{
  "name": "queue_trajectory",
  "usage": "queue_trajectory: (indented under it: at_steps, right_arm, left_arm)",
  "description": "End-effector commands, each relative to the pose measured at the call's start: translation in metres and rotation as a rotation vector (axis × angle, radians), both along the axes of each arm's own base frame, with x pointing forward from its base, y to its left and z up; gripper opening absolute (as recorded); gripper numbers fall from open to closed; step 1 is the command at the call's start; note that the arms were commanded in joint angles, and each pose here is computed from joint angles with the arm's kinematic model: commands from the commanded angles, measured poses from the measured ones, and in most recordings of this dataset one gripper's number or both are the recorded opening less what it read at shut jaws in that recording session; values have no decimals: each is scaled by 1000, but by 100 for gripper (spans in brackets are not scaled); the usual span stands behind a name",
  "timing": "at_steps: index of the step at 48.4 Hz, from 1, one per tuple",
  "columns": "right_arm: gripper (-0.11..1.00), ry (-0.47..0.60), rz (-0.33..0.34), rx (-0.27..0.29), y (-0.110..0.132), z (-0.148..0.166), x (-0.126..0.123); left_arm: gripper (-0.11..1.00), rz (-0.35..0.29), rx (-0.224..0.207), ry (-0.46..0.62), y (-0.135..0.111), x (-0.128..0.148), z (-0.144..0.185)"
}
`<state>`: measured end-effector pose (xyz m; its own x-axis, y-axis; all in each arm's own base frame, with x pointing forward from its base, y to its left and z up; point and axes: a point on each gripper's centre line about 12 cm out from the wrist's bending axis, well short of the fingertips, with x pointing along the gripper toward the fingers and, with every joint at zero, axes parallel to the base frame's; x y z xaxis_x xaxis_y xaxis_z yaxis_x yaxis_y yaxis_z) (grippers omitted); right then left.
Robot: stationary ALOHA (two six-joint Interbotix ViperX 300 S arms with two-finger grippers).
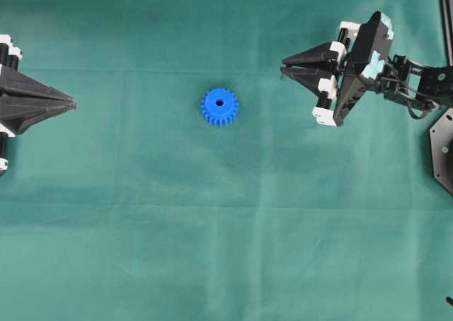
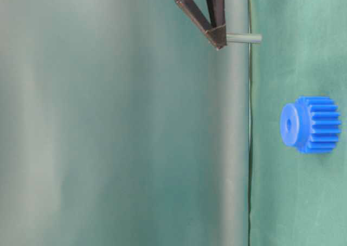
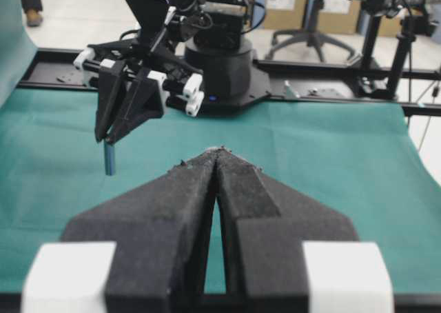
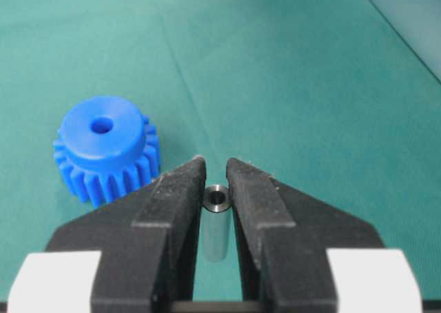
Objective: Insert the shaft placed at a random location into the center hole of the small gear at another random location.
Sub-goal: 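Carry the held shaft left over the blue gear's center hole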
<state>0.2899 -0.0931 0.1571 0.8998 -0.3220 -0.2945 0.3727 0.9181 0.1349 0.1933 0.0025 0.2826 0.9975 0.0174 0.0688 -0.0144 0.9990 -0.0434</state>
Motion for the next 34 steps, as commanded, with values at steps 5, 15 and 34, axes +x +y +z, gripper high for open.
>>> queue_trajectory:
  at_steps: [5, 15, 34]
  right_arm:
    - [14, -54, 40, -17, 7, 17, 22]
    - [14, -50, 78, -15, 11, 20, 56]
    - [14, -32, 143, -41, 18, 28, 114]
  left_arm:
    - [-1, 2, 0, -17, 0, 1, 5]
    - [-1, 2, 0, -17, 0, 1, 5]
    - [-1, 3, -3, -17, 0, 1, 5]
